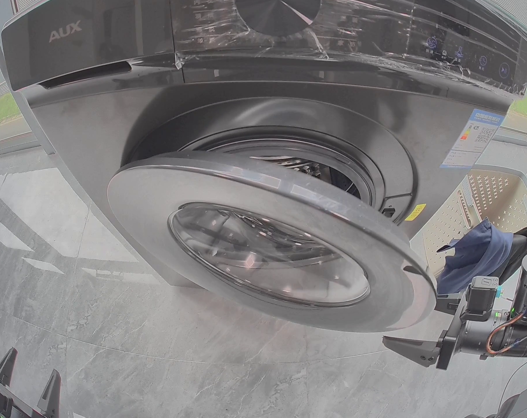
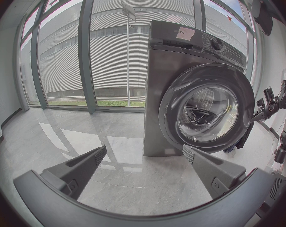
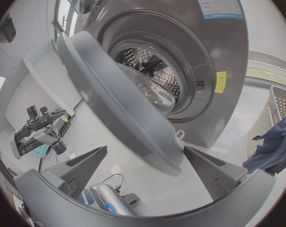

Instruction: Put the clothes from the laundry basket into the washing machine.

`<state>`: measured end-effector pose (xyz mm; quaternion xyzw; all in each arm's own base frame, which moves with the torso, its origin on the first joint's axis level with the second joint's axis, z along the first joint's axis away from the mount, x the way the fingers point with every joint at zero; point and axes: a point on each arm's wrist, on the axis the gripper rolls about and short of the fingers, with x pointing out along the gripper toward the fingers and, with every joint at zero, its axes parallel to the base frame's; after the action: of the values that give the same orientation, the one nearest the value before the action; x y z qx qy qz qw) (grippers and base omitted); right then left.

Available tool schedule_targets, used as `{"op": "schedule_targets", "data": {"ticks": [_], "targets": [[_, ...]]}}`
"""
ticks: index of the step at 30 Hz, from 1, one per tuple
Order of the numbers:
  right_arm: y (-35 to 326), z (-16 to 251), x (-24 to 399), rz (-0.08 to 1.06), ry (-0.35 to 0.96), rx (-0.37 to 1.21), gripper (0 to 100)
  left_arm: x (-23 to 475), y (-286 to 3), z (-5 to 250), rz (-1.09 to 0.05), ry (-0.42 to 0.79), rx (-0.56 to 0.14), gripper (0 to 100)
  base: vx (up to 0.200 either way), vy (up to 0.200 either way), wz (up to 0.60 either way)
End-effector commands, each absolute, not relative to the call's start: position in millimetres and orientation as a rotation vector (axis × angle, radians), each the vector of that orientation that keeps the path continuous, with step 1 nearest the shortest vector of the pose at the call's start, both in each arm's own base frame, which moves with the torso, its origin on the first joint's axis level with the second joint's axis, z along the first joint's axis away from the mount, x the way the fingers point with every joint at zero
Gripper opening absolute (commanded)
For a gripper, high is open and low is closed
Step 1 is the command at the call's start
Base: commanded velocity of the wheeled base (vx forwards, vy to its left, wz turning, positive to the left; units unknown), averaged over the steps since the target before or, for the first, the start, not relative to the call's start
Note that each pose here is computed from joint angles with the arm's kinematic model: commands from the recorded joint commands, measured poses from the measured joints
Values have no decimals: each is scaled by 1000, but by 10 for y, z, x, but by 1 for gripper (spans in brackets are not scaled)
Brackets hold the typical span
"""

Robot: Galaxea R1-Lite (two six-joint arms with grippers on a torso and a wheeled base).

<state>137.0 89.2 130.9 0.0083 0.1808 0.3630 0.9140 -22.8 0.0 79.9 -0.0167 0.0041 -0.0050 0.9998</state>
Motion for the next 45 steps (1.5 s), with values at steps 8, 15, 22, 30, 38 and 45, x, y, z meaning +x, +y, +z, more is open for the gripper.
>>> {"op": "schedule_targets", "data": {"ticks": [8,15,22,30,38,45], "targets": [[918,1368,1454,729,352,29,100,-228,0,752,-11,8,-34,100,-25,0,0],[997,1281,1508,740,405,19,100,-228,0,752,-11,8,-34,100,-143,0,0],[1053,1233,1410,794,428,7,100,-227,0,752,-11,9,-34,100,0,0,0],[1045,1249,1446,778,422,11,100,-227,0,752,-11,9,-34,100,0,0,0],[1049,1252,1453,764,400,13,100,-227,0,752,-11,9,-34,100,0,0,0],[1049,1254,1454,763,399,13,100,-228,0,752,-11,8,-34,100,0,0,0]]}}
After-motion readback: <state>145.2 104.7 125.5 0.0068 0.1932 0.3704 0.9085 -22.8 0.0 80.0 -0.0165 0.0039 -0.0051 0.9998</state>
